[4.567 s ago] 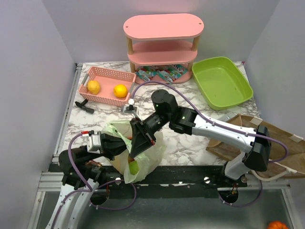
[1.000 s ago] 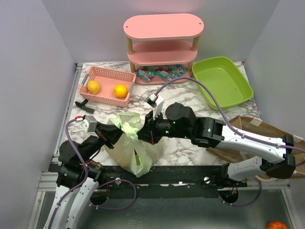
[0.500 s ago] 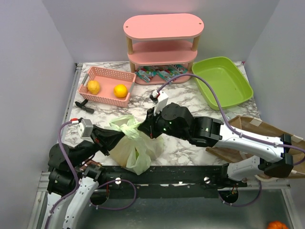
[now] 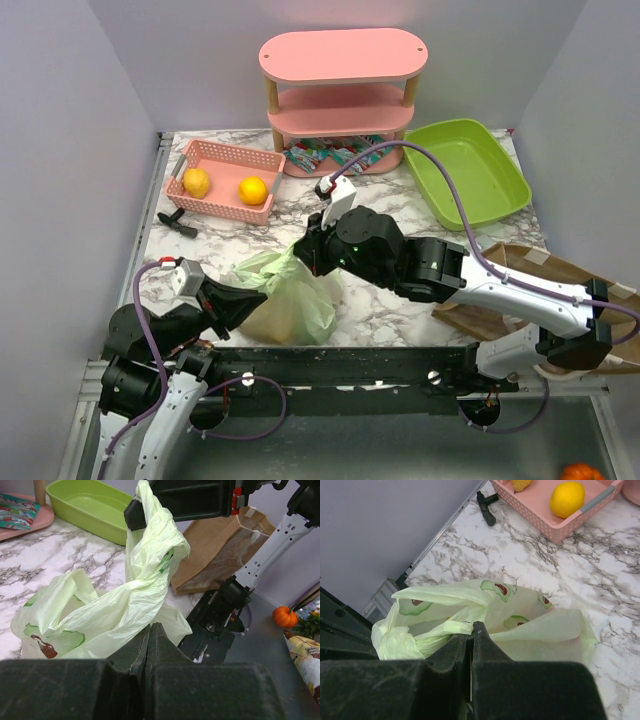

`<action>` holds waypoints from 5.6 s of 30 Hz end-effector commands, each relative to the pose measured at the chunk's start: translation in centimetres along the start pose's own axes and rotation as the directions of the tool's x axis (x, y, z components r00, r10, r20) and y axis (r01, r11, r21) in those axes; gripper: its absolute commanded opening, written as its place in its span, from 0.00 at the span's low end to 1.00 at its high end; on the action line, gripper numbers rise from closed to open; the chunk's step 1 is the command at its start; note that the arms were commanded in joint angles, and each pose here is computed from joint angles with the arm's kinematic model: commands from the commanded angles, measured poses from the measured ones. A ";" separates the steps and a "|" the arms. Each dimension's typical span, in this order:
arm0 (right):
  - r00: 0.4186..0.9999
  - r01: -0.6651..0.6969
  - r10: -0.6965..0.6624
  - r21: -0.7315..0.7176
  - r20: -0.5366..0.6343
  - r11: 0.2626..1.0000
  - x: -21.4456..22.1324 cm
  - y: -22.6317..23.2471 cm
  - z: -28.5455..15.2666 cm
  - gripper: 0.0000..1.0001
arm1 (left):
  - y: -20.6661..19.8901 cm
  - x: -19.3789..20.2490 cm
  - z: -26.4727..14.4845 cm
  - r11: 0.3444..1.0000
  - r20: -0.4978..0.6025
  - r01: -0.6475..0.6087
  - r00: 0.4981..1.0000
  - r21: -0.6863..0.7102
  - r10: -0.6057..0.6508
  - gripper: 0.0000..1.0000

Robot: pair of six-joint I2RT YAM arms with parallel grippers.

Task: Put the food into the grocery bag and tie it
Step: Tie the grocery bag at the center of the board.

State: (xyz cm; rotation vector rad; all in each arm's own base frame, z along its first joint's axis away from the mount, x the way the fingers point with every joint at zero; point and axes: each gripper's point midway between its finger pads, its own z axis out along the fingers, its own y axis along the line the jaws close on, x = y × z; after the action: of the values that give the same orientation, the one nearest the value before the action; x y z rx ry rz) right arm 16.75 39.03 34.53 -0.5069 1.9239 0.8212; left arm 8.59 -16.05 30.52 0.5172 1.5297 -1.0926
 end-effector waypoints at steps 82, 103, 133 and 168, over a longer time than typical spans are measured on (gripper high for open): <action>0.992 -0.120 0.123 0.220 0.000 0.968 -2.5 -11.1 2.7 0.01 | 4.4 17.0 4.4 0.907 -0.464 0.088 0.836 -0.412 -0.292 0.98; 0.988 -0.147 0.153 0.250 -0.007 0.957 -1.6 -11.8 1.4 0.01 | 9.8 10.1 2.0 0.813 -0.382 -0.160 0.921 -0.560 -0.082 0.00; 0.977 -0.187 0.207 0.237 -0.060 0.953 -1.3 -10.7 2.7 0.01 | -3.3 2.2 7.7 0.986 -0.332 0.168 0.930 0.009 -0.156 0.77; 0.971 -0.195 0.218 0.195 -0.102 0.961 -0.2 -10.0 2.1 0.01 | 7.2 -0.4 12.8 0.866 -0.024 -0.124 0.991 -0.485 0.128 0.60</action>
State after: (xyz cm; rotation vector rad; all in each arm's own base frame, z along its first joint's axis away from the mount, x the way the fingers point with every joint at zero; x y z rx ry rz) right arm 25.16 33.70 30.67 -0.2465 2.1602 0.7193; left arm 20.62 -22.95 27.62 0.2651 1.7559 -0.5598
